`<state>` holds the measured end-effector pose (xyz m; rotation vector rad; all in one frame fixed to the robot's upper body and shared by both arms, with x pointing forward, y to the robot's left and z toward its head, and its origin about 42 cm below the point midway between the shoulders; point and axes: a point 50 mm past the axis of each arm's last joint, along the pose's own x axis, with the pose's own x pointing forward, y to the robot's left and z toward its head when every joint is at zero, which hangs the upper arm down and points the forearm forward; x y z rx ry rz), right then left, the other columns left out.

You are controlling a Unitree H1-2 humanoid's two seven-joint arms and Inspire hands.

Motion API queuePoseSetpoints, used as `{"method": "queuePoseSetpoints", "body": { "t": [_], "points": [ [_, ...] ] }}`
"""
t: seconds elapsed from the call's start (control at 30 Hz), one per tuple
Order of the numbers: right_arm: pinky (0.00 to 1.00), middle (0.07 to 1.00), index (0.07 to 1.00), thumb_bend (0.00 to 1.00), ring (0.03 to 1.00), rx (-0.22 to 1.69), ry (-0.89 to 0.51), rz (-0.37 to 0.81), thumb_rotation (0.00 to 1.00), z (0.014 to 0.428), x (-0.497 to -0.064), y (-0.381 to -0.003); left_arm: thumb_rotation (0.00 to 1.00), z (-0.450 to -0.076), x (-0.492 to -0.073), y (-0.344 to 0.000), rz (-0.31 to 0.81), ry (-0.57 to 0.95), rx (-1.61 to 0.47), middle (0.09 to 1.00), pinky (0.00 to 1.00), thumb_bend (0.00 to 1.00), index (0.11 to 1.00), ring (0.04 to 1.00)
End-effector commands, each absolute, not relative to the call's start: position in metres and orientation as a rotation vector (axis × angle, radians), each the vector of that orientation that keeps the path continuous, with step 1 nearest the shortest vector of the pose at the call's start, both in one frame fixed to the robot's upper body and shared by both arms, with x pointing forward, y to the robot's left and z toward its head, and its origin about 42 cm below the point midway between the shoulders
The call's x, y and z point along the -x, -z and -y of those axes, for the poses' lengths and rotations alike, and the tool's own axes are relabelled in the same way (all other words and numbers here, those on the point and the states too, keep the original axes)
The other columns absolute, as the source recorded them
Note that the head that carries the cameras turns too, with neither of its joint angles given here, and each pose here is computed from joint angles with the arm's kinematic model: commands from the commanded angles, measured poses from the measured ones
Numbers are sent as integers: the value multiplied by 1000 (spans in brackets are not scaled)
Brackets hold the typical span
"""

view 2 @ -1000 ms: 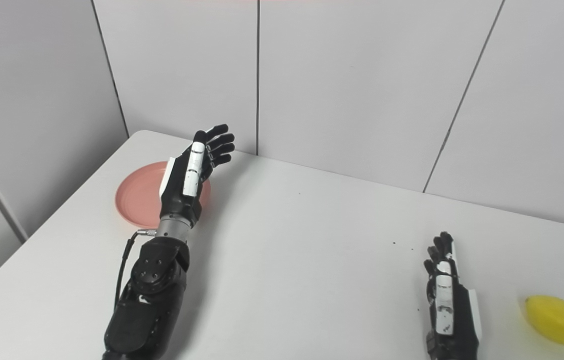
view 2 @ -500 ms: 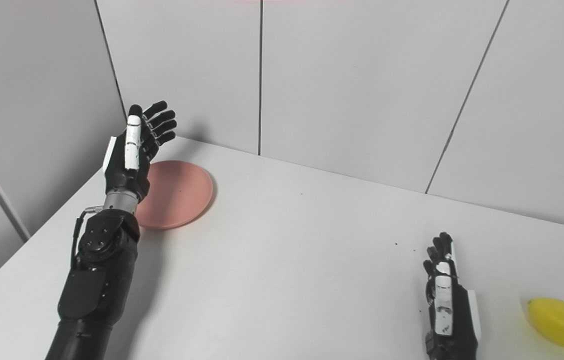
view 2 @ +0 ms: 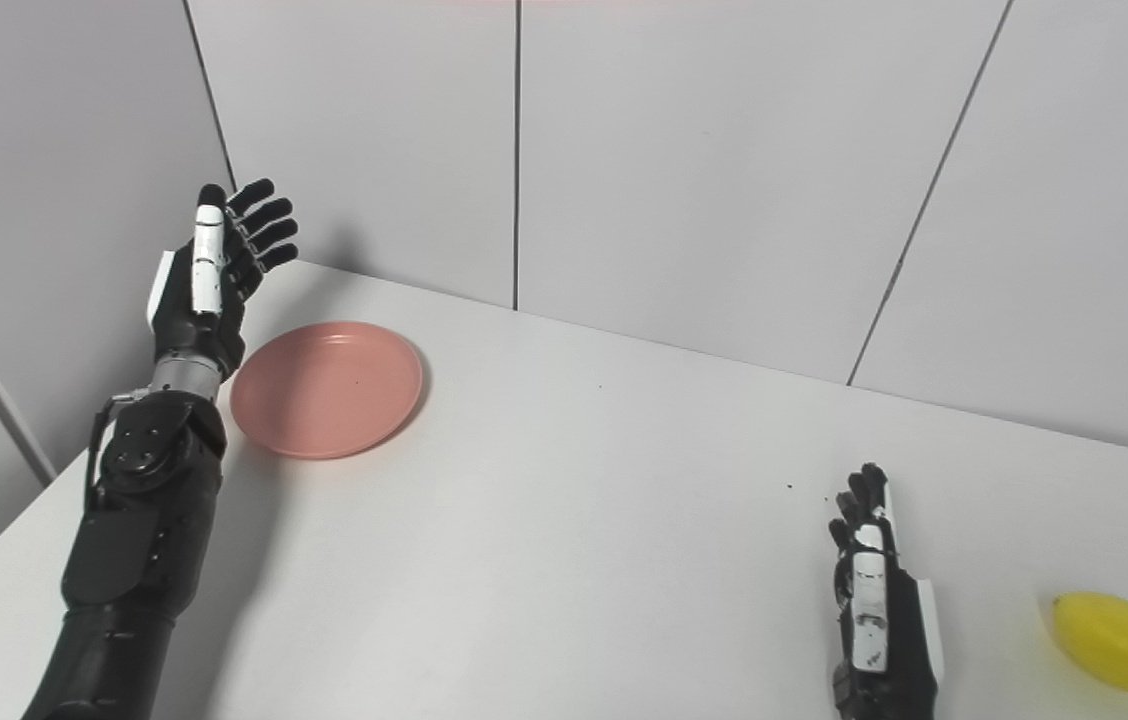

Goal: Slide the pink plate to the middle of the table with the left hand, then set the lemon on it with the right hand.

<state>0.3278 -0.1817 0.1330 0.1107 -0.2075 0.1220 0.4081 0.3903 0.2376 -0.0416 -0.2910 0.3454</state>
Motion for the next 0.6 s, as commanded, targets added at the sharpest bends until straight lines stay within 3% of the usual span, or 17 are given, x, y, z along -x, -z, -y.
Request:
{"method": "queuePoseSetpoints", "body": {
  "t": [0.0, 0.57],
  "points": [
    [1000, 1000, 1000, 715, 1000, -117, -124, 285, 1000, 182, -330, -144, 1000, -398, -416, -263, 378, -335, -13, 774, 779, 696, 759, 782],
    [1000, 1000, 1000, 740, 1000, -127, -120, 297, 1000, 186, -327, -145, 1000, -433, -409, -228, 286, -344, -125, 788, 800, 663, 773, 799]
  ]
}}
